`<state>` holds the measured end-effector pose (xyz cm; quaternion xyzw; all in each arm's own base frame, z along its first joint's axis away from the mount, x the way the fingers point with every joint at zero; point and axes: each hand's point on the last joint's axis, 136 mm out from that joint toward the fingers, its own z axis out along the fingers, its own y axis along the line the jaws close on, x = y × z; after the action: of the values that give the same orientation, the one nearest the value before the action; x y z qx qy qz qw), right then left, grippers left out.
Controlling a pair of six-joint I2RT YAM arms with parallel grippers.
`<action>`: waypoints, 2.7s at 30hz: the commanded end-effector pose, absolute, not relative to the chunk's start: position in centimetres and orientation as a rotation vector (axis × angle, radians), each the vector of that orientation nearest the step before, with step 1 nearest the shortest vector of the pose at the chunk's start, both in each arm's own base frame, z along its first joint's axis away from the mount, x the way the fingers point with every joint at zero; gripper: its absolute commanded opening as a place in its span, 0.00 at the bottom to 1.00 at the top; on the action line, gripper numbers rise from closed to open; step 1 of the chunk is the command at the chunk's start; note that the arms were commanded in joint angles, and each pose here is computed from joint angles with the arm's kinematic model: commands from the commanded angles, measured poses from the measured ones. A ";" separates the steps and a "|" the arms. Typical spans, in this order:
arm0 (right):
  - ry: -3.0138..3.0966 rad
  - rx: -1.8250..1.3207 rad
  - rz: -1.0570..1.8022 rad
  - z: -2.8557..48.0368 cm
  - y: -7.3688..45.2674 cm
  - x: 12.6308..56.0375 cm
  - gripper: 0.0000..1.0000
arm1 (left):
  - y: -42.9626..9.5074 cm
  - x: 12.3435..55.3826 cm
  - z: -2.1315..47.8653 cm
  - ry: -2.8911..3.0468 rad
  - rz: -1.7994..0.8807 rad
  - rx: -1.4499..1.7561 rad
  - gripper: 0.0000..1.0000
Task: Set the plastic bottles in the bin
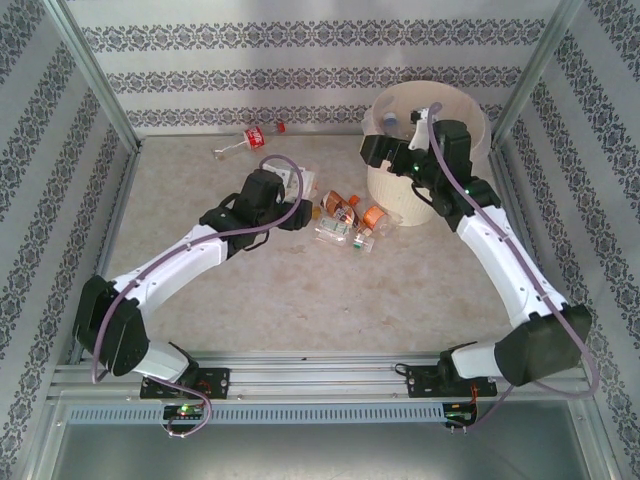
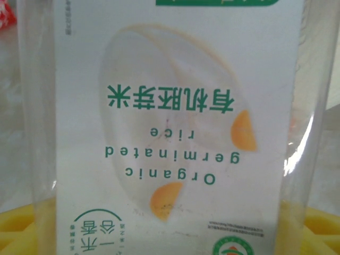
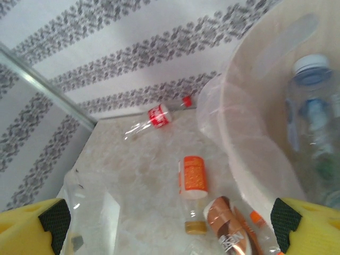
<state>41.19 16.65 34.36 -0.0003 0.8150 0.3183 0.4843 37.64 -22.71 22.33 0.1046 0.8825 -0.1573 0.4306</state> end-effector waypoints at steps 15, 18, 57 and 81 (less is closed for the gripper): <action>2.081 -0.222 1.096 32.4 26.3 40.8 0.98 | -27.6 35.4 28.8 1.936 -0.591 0.489 0.41; 2.093 -0.213 1.110 31.9 26.8 41.0 0.98 | -27.9 35.3 29.1 1.927 -0.600 0.501 0.41; 1.934 -0.221 1.009 38.0 24.9 42.3 0.43 | -26.4 34.4 32.8 1.828 -0.658 0.390 1.00; 1.657 0.161 0.436 49.1 4.0 43.6 0.41 | -17.5 37.7 26.3 2.008 -0.261 -0.141 1.00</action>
<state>44.23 6.85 47.36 0.0500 0.7406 0.2462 0.6232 37.09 -18.40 25.63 -0.0274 0.8424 -0.1162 0.5254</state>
